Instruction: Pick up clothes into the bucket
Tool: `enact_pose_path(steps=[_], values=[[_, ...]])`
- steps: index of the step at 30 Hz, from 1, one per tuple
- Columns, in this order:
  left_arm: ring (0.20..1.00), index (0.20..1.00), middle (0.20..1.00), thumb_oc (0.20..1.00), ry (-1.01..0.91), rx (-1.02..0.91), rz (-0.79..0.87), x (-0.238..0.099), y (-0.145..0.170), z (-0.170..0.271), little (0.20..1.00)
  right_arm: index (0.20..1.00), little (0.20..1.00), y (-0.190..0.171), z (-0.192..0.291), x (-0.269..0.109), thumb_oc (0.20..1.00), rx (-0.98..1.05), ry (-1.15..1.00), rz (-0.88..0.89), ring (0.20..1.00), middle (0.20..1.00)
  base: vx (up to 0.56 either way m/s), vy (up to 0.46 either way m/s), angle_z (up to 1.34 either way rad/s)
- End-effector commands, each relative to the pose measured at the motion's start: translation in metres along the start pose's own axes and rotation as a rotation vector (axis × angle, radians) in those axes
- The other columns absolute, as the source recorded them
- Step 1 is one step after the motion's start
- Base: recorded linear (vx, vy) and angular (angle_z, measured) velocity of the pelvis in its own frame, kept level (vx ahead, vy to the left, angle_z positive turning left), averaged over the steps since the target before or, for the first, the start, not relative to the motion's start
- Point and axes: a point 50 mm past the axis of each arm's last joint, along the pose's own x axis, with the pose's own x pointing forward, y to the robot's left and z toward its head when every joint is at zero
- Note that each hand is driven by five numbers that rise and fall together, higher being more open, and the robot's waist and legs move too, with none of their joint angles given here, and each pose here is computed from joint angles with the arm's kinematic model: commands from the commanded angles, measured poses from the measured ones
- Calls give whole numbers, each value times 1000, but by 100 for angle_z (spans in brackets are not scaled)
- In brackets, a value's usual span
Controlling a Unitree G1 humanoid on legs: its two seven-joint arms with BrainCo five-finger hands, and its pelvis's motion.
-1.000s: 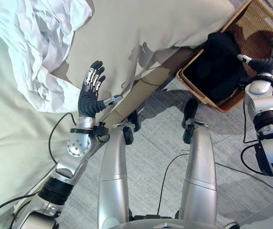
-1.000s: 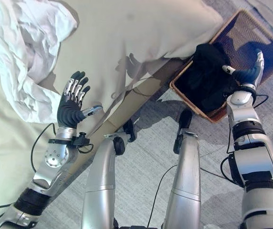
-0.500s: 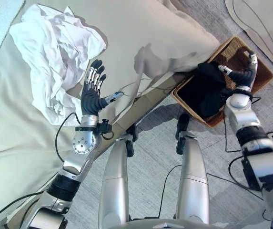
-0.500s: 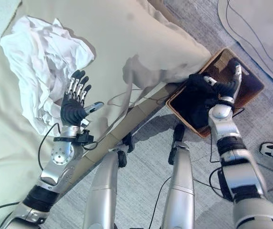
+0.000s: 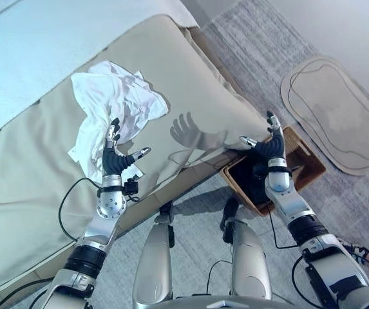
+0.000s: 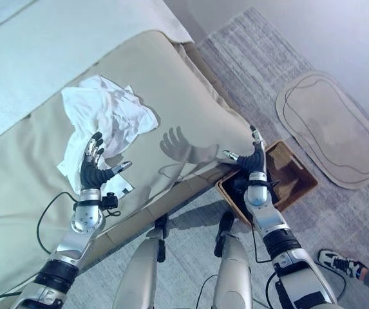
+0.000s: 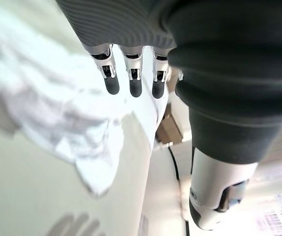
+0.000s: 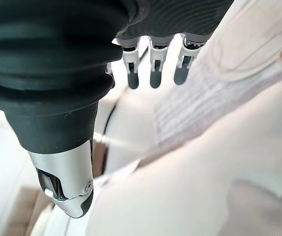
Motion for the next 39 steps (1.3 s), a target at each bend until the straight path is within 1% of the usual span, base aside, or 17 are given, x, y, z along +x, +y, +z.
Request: enact_pose_path(steps=[1,3,6,7,9,10,11,13,19,24,28,31,34,36,37,38,39], values=[[1000,1000,1000,1000,-31,119,46,4,15,-3,1000,1000,1000,16,7,-10,1000,92,-40,66,1000,1000,117,-3,18],[1000,1000,1000,1000,-2,155,28,1,14,-10,1000,1000,1000,28,-2,-21,1000,73,-9,149,1000,1000,121,6,30],[1000,1000,1000,1000,13,256,25,0,21,-18,1000,1000,1000,42,-11,-35,1000,69,29,231,1000,1000,116,16,28],[1000,1000,1000,1000,13,256,25,0,21,-18,1000,1000,1000,42,-11,-35,1000,69,29,231,1000,1000,117,21,15],[1000,1000,1000,1000,37,345,46,-1,29,-26,1000,1000,1000,57,-18,-46,1000,135,85,277,1000,1000,96,35,9],[1000,1000,1000,1000,38,347,46,-1,29,-26,1000,1000,1000,58,-18,-47,1000,136,85,278,1000,1000,86,66,5],[1000,1000,1000,1000,78,387,64,-5,34,-35,1000,1000,1000,68,-21,-55,1000,168,117,320,1000,1000,92,56,7],[1000,1000,1000,1000,110,435,83,-9,39,-43,1000,1000,1000,77,-20,-62,1000,158,112,384,1000,1000,108,46,8],[1000,1000,1000,1000,183,552,135,-16,59,-60,1000,1000,1000,83,-30,-80,1000,182,160,435,1000,1000,52,12,3],[1000,1000,1000,1000,160,609,205,-5,78,-54,1000,1000,1000,77,-21,-74,1000,160,104,442,1000,1000,-86,26,-1],[1000,1000,1000,1000,108,603,268,7,83,-42,1000,1000,1000,66,-13,-62,1000,144,59,388,1000,1000,-129,53,-9],[1000,1000,1000,1000,52,609,324,25,85,-29,1000,1000,1000,56,1,-49,1000,159,-9,329,1000,1000,-133,47,-5],[1000,1000,1000,1000,16,697,400,46,99,-19,1000,1000,1000,52,25,-38,1000,182,-117,298,1000,1000,-149,76,0],[1000,1000,1000,1000,3,709,417,51,100,-16,1000,1000,1000,51,30,-36,1000,183,-140,287,1000,1000,-97,81,0],[1000,1000,1000,1000,-31,711,464,60,104,-6,1000,1000,1000,47,40,-33,1000,184,-193,268,1000,1000,-86,75,-2],[1000,1000,1000,1000,-31,711,464,60,104,-6,1000,1000,1000,47,40,-33,1000,184,-193,267,1000,1000,-91,88,3],[1000,1000,1000,1000,-56,725,502,68,107,2,1000,1000,1000,44,45,-31,1000,181,-221,251,1000,1000,44,39,3]])
